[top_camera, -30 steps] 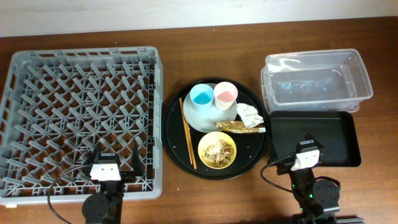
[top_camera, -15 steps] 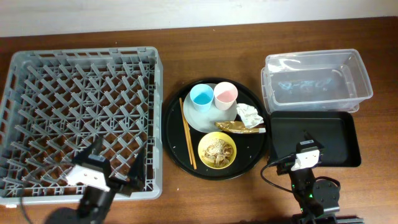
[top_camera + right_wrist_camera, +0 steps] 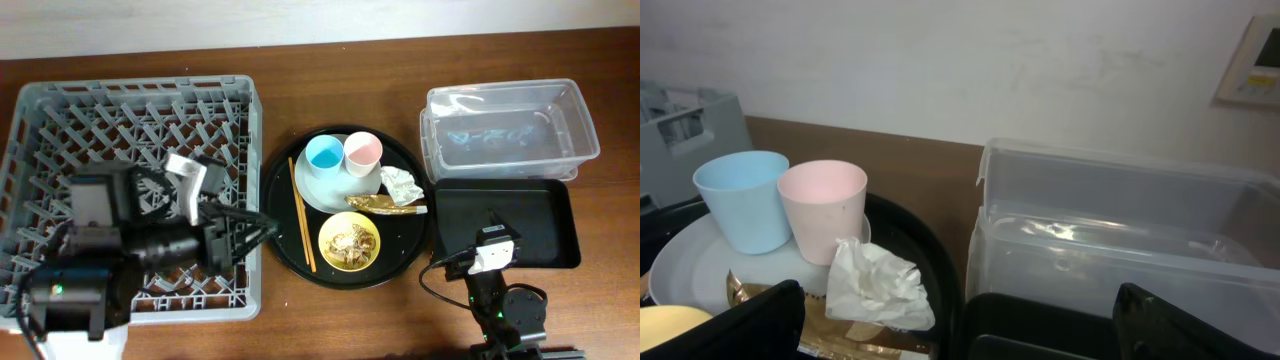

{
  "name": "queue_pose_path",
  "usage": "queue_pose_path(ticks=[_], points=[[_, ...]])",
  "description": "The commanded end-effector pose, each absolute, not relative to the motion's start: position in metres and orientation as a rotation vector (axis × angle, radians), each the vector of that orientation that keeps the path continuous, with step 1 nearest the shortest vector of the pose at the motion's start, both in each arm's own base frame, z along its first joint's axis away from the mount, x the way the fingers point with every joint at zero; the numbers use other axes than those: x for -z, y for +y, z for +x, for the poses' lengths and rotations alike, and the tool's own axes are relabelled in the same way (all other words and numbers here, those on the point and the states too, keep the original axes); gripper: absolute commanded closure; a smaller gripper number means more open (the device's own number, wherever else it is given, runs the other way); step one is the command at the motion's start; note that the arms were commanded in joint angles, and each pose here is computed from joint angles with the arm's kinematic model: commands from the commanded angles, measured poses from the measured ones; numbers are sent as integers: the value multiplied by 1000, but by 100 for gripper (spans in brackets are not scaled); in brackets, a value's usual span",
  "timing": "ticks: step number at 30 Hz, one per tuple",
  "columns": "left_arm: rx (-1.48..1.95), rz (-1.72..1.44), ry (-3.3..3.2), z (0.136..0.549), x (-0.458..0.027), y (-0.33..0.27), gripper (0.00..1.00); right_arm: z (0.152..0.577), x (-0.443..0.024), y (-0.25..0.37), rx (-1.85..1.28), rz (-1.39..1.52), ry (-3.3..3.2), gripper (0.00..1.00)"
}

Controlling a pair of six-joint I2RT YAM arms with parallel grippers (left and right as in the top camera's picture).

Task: Sort waste into correct bins and load items into the dishwasher rack
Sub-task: 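Reach the left gripper to the wooden chopsticks on the black tray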

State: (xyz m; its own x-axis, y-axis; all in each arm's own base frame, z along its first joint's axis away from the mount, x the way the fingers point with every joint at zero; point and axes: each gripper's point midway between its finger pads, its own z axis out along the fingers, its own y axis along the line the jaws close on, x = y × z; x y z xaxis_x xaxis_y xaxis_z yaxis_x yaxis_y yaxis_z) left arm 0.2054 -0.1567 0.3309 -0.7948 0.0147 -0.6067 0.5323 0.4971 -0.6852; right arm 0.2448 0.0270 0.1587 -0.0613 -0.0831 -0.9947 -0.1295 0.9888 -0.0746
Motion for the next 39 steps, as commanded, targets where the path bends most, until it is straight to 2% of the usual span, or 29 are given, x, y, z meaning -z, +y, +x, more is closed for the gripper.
queue_pose_path(ticks=[1,2,3,7,8,9,10,11,12,14,18,24,26,27,39], points=[[936,225,2486,224,-280,-132,93,245,-156,24,-34,-146,1640,1],[818,102,2548,229,-270,-122,98,245,-156,24,-34,-146,1640,1],[768,52,2567,231,-266,-119,99,245,-156,24,-34,-146,1640,1],[761,128,2509,236,-274,-141,99,245,-156,24,-34,-146,1640,1],[776,169,2483,239,-278,-150,92,245,-156,24,-34,-146,1640,1],[793,192,2477,242,-278,-158,78,245,-156,24,-34,-146,1641,1],[785,205,2488,244,-274,-163,73,245,-156,24,-34,-146,1640,1],[714,158,2536,251,-261,-162,58,245,-156,24,-34,-146,1640,1],[616,58,2592,257,-246,-156,58,245,-156,24,-34,-146,1640,1],[483,-54,2669,267,-220,-159,58,245,-156,24,-34,-146,1640,1],[352,60,2738,287,-170,-201,58,245,-156,24,-34,-146,1641,1],[138,38,2858,312,-87,-211,60,245,-156,24,-34,-146,1641,1],[70,30,2849,317,-79,-206,81,245,-156,24,-34,-146,1640,1],[69,30,2850,318,-77,-206,88,245,-156,24,-34,-146,1640,1],[-103,-45,2926,319,-28,-192,87,245,-156,24,-34,-146,1640,1]])
